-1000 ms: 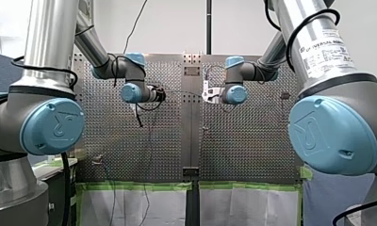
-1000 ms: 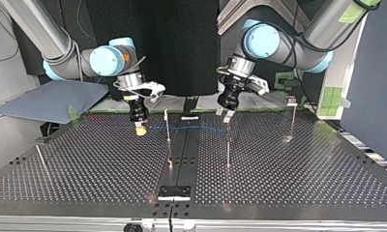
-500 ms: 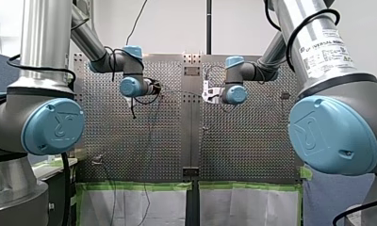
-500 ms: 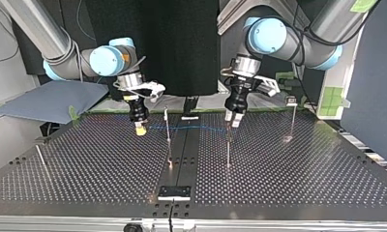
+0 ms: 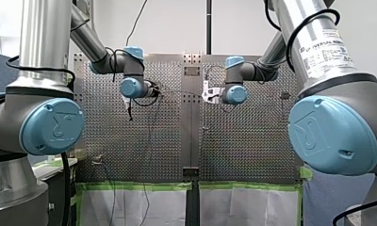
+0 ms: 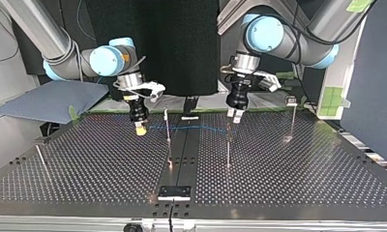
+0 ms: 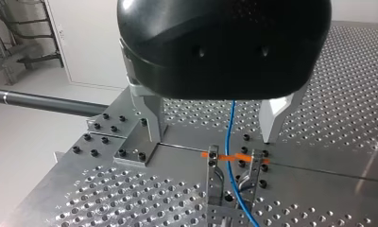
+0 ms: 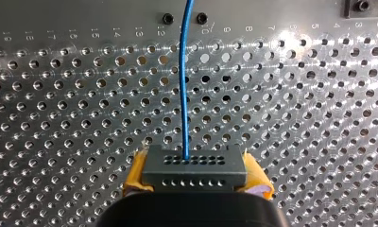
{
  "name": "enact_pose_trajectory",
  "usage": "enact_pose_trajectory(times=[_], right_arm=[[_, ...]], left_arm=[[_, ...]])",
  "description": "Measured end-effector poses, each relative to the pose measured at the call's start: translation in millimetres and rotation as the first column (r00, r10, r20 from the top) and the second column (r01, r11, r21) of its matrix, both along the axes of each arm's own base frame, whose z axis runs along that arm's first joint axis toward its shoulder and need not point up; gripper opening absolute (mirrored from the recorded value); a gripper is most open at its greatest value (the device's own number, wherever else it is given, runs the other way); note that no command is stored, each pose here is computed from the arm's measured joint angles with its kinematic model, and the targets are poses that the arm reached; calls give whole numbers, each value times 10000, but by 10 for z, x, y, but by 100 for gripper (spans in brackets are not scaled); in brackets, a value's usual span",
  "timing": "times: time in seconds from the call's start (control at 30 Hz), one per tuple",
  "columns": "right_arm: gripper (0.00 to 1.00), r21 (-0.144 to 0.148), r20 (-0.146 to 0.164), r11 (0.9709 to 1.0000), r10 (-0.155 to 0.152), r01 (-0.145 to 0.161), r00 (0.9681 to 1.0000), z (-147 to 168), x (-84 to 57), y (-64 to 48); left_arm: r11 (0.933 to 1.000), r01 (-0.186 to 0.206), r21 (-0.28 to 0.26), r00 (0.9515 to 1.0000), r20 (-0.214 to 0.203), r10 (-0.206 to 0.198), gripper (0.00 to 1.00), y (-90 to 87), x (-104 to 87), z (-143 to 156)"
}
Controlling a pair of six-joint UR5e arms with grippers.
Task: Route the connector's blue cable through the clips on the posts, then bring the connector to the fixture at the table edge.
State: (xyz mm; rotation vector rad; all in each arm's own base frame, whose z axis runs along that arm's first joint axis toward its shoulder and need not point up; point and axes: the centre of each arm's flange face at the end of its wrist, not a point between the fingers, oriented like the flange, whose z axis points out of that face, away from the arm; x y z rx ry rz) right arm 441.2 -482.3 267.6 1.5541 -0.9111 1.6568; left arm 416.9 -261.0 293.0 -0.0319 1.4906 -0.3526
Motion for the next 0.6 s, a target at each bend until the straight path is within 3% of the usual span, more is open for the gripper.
enact_pose_trajectory(times=[0.33, 0.6], right_arm=[[0, 3, -1, 10000, 0, 0, 10000, 0, 0, 0], [0, 1, 12, 10000, 1, -1, 10000, -1, 1, -1]], left_arm=[[10000, 29, 12, 10000, -12, -29, 100, -13, -2, -20], [9999, 12, 172, 9996, -283, -7, 100, -38, 2, -139]])
